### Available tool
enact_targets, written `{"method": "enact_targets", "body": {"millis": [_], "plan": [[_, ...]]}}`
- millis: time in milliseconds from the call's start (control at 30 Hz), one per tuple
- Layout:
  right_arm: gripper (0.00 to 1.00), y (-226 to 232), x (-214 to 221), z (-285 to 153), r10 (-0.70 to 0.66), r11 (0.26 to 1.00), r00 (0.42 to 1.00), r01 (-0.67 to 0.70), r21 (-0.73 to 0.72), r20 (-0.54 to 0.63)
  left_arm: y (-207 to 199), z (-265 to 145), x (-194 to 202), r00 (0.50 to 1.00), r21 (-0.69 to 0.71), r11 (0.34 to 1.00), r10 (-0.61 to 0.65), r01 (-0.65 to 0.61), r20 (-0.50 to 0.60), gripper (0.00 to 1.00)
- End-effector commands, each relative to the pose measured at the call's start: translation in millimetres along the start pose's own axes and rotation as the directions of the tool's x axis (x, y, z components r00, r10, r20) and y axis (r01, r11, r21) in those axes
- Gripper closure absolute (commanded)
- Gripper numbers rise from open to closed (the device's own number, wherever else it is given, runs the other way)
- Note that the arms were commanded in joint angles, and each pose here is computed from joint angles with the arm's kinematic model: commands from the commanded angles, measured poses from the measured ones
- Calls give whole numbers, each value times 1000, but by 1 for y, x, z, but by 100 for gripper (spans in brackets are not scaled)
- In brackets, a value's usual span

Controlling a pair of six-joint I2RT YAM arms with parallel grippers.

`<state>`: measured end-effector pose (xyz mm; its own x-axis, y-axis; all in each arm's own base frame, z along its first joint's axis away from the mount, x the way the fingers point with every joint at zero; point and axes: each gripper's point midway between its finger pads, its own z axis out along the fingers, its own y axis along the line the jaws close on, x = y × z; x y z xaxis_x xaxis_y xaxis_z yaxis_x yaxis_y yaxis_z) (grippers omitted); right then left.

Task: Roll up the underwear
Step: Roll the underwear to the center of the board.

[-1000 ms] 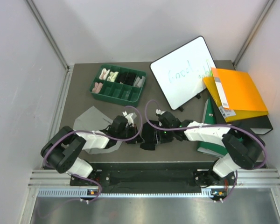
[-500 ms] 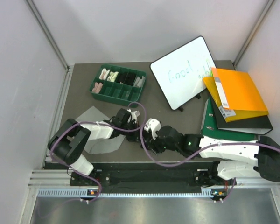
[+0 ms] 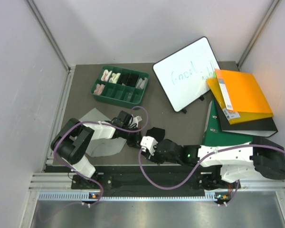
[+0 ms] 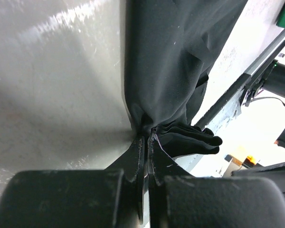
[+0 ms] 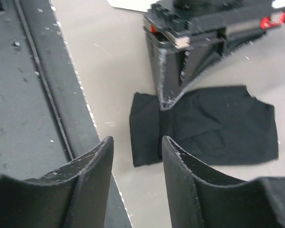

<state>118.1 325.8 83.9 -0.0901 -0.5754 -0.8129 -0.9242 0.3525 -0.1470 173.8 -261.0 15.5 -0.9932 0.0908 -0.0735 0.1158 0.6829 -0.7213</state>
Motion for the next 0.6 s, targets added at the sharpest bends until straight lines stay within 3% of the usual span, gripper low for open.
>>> {"method": "enact_targets", "body": {"millis": [0, 233, 567], "plan": [[56, 17, -17, 6, -41, 996, 997, 46, -71, 67, 46, -1, 39, 989, -175, 982, -91, 71, -112, 100], [60, 32, -4, 14, -49, 989, 999, 51, -141, 18, 45, 0, 40, 989, -170, 983, -96, 75, -116, 100], [63, 20, 28, 32, -63, 997, 993, 58, -52, -103, 46, 0, 41, 988, -168, 983, -97, 77, -118, 100]]}}
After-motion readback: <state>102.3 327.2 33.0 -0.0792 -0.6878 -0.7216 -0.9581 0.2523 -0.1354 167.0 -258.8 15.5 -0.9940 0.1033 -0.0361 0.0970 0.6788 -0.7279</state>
